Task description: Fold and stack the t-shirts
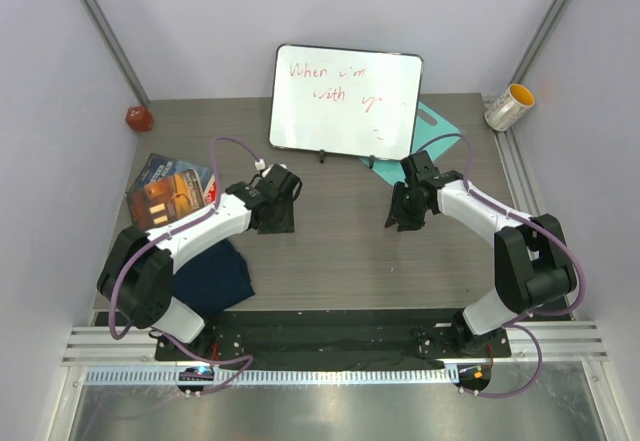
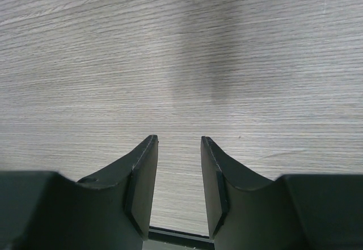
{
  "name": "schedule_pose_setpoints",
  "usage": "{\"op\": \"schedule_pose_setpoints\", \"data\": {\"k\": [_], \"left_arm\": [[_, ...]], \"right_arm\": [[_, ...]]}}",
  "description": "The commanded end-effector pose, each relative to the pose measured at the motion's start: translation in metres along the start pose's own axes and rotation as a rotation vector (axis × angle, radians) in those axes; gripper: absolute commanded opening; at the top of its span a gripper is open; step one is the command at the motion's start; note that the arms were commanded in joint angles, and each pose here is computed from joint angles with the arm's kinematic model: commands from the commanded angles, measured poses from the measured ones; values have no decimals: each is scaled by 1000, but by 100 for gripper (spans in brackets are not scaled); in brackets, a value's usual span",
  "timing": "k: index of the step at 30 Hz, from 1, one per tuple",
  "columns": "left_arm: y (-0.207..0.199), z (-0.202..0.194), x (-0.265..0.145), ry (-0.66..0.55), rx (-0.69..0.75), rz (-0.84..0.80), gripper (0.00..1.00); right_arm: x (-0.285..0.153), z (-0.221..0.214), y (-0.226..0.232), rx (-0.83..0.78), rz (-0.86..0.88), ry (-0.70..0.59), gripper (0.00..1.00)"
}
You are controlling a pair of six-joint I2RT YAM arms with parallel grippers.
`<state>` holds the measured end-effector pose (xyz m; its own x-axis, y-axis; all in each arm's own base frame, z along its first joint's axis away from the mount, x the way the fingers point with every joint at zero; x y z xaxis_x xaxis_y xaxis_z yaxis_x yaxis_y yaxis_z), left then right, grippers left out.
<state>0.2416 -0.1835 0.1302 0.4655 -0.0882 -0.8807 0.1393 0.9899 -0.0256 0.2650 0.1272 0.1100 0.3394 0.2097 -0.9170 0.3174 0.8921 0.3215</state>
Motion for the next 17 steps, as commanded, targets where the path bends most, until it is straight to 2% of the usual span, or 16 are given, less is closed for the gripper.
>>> {"op": "schedule_pose_setpoints", "data": {"k": [1,17], "left_arm": [[-2,14,-7,-46,-9,-1,44],[0,13,-4,-24,-9,36,41]], "right_arm": [[-8,9,7,-1,37,-39,42],[-8,8,8,-8,44,-31,41]]}}
Point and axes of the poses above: each gripper's point midway between its finger pads, its own x axis out along the fingers, its own y axis along the line the jaws close on, z = x × y, the point moved 6 cm from there along -x, back along the fingers, and after that the axes turned 9 degrees about x, right-handed, at the moved point
